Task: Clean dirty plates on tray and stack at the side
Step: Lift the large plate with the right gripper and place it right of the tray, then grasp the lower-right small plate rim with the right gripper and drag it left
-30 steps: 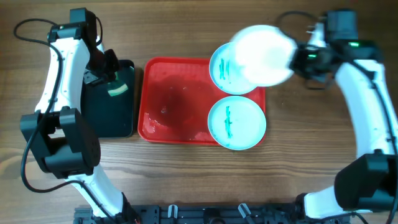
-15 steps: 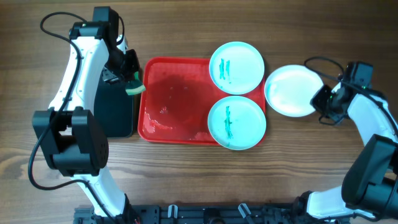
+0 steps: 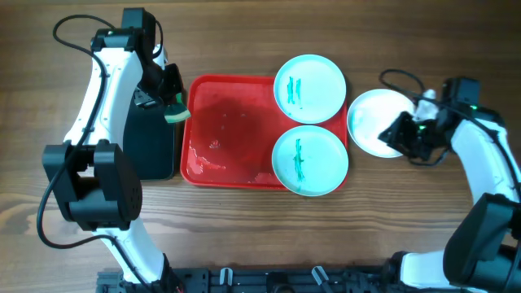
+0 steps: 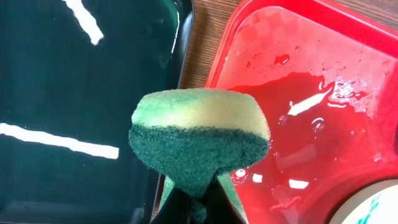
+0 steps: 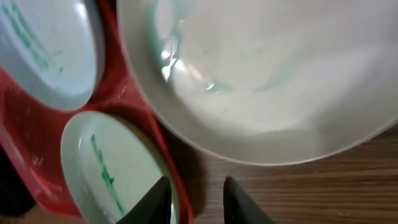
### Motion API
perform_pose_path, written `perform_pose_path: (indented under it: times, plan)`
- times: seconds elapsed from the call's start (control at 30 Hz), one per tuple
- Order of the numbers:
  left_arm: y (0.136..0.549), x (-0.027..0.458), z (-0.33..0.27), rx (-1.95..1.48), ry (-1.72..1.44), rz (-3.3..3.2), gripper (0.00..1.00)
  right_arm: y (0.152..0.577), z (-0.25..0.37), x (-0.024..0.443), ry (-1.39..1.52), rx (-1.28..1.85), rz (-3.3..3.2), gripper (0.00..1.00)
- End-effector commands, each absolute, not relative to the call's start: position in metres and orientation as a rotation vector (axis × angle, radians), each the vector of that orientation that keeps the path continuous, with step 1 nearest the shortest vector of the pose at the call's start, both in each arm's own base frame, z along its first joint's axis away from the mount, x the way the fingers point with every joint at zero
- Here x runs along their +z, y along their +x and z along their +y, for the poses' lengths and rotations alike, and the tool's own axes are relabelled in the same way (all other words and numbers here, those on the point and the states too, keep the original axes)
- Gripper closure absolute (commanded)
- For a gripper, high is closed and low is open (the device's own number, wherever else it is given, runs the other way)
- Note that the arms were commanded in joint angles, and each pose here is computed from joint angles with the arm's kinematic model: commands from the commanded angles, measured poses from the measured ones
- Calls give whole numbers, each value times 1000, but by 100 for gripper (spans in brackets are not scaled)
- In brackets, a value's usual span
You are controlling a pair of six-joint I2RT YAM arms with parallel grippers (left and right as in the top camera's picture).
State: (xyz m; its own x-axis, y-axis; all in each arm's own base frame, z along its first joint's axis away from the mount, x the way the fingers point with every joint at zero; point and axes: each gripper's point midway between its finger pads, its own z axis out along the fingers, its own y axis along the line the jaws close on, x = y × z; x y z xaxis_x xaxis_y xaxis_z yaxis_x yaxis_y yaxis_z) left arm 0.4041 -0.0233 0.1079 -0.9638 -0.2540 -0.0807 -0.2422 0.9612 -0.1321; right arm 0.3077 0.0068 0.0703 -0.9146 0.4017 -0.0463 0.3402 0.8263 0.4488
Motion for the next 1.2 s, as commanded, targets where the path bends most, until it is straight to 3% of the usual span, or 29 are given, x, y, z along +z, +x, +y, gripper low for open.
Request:
perform_pose_path:
  times: [0.0, 0.5, 0.67, 0.83, 1.03, 1.17]
  plan:
    - [403, 113, -27, -209, -350, 3006, 96, 292, 45, 63, 443, 740, 2933, 71]
    - [403, 113, -27, -209, -349, 3006, 96, 262, 85, 19, 345, 407, 3075, 73]
    - [404, 113, -27, -209, -349, 3006, 96, 267, 91, 20, 305, 435, 3054, 96]
    - [404, 113, -25, -193, -350, 3005, 96, 264, 130, 29, 160, 470, 3052, 96]
    - [404, 112, -24, -179, -350, 3002, 96, 292, 188, 62, 147, 596, 2914, 96]
    - [405, 112, -20, -141, -352, 3000, 96, 312, 209, 59, 174, 659, 2837, 96]
